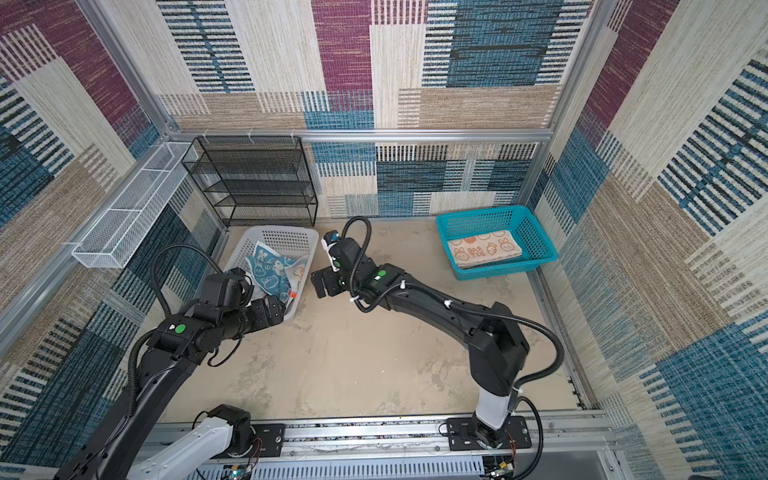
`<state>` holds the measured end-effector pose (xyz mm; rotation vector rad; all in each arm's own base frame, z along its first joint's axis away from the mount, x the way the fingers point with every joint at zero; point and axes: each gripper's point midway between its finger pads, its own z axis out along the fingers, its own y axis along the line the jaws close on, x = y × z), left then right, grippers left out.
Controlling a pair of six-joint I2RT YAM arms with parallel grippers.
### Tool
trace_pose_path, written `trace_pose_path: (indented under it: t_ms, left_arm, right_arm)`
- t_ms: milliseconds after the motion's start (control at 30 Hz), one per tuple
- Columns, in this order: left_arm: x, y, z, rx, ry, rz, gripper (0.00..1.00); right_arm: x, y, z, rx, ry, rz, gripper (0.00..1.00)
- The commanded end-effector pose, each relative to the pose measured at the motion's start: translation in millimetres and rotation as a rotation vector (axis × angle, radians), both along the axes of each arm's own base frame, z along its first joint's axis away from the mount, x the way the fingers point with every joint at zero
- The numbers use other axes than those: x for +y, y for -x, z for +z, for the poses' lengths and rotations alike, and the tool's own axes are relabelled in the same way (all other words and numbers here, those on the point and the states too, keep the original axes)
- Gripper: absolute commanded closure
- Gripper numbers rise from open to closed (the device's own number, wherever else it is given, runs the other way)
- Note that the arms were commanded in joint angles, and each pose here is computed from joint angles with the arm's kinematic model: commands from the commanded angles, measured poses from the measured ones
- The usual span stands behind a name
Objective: Fold and stack the towels
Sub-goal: 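Move both grippers toward the white basket of towels, then grasp the blue bunny towel edge with the right gripper and pull it out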
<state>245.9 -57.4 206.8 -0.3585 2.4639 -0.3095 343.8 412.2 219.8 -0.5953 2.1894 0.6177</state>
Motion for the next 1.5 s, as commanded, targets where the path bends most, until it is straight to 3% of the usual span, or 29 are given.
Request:
trace_pose_path:
  t_ms: [0, 233, 500, 767, 900, 1000, 1233, 1467]
  left_arm:
    - [3.4, 8.5, -6.6, 0.042, 0.102, 0.033, 0.01]
    - [19.1, 13.0, -13.5, 0.041, 0.218, 0.085, 0.01]
    - [16.2, 8.0, -12.1, 0.035, 0.302, 0.072, 0.01]
    - [16.0, 5.1, -15.0, 0.032, 0.339, 0.070, 0.01]
    - [16.1, 3.7, -15.1, 0.029, 0.345, 0.066, 0.01]
    - [16.8, 3.4, -11.7, 0.020, 0.336, 0.061, 0.01]
    - [14.1, -3.9, 15.5, -0.042, 0.344, 0.035, 0.01]
    - [0.1, -9.4, 35.4, -0.078, 0.360, -0.017, 0.01]
  right_arm:
    - [30.5, 3.2, -10.8, 0.051, -0.040, 0.009, 0.02]
    - [65.8, -0.7, -36.2, 0.138, -0.075, 0.028, 0.06]
    - [94.4, -14.3, -64.8, 0.161, 0.005, 0.023, 0.23]
    - [92.8, -22.0, -86.7, 0.167, 0.059, -0.025, 0.69]
    - [92.2, -25.3, -83.5, 0.153, 0.064, -0.035, 0.87]
    - [94.0, -27.9, -60.8, 0.122, 0.037, -0.034, 1.00]
    - [69.1, -43.0, 36.7, -0.028, 0.009, -0.120, 1.00]
    - [-26.8, -46.5, 89.7, -0.106, 0.110, -0.417, 1.00]
